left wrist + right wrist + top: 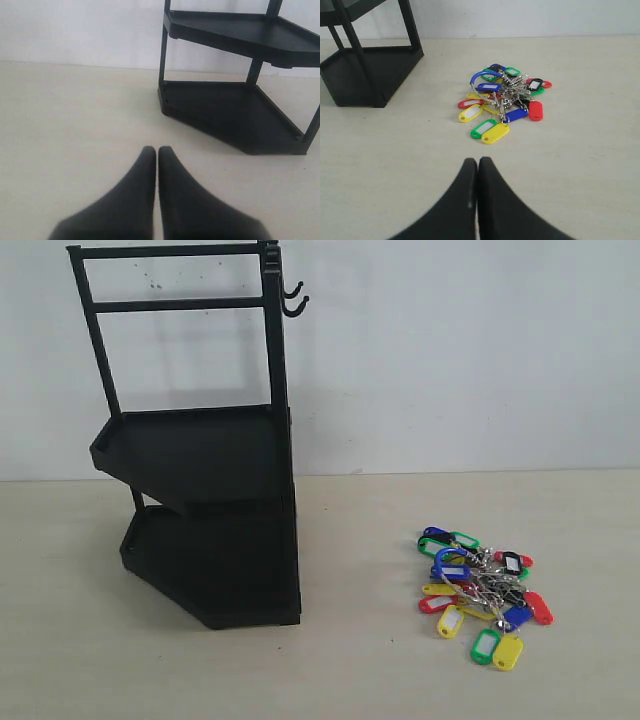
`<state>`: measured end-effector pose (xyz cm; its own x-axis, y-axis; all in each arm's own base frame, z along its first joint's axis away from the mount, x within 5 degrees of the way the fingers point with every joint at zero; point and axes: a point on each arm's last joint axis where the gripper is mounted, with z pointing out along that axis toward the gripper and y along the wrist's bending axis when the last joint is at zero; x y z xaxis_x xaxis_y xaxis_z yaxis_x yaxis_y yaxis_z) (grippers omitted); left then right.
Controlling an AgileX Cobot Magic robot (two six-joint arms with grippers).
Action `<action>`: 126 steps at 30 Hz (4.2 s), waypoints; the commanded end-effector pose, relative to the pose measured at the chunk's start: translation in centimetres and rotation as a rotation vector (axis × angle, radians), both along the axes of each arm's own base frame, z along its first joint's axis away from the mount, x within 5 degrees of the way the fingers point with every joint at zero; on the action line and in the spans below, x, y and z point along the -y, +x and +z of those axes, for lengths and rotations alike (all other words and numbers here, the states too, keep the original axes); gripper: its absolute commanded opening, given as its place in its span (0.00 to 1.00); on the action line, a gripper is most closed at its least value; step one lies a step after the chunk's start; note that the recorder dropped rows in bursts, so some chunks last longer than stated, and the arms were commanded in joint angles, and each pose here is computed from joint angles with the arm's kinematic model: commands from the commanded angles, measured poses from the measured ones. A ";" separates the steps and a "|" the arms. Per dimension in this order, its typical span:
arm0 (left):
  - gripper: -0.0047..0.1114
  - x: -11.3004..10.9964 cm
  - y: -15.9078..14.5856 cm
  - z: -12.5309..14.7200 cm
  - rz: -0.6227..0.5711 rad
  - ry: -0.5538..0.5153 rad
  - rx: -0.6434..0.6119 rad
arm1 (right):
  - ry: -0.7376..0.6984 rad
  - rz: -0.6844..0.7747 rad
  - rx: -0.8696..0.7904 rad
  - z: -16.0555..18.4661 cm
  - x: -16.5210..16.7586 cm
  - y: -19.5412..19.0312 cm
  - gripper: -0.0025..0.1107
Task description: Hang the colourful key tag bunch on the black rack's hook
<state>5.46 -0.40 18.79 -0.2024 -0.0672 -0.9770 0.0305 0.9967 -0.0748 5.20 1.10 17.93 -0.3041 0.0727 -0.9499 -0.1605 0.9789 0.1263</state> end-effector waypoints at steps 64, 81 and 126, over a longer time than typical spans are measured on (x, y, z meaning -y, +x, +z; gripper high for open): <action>0.08 0.0 0.0 0.0 0.003 0.008 0.006 | -0.130 0.135 -0.413 19.4 -3.8 15.3 0.02; 0.08 0.0 0.0 0.0 0.003 0.008 0.006 | -0.179 0.137 -0.646 12.9 -5.3 23.7 0.02; 0.08 0.0 0.0 0.0 0.003 0.008 0.006 | 0.089 -0.073 -0.646 -4.8 -7.6 35.7 0.47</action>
<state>5.46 -0.40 18.79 -0.2024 -0.0672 -0.9770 0.0305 0.9967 -0.0748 40.62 8.54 13.30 -0.8158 0.1809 -0.5494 0.0408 0.9655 0.2573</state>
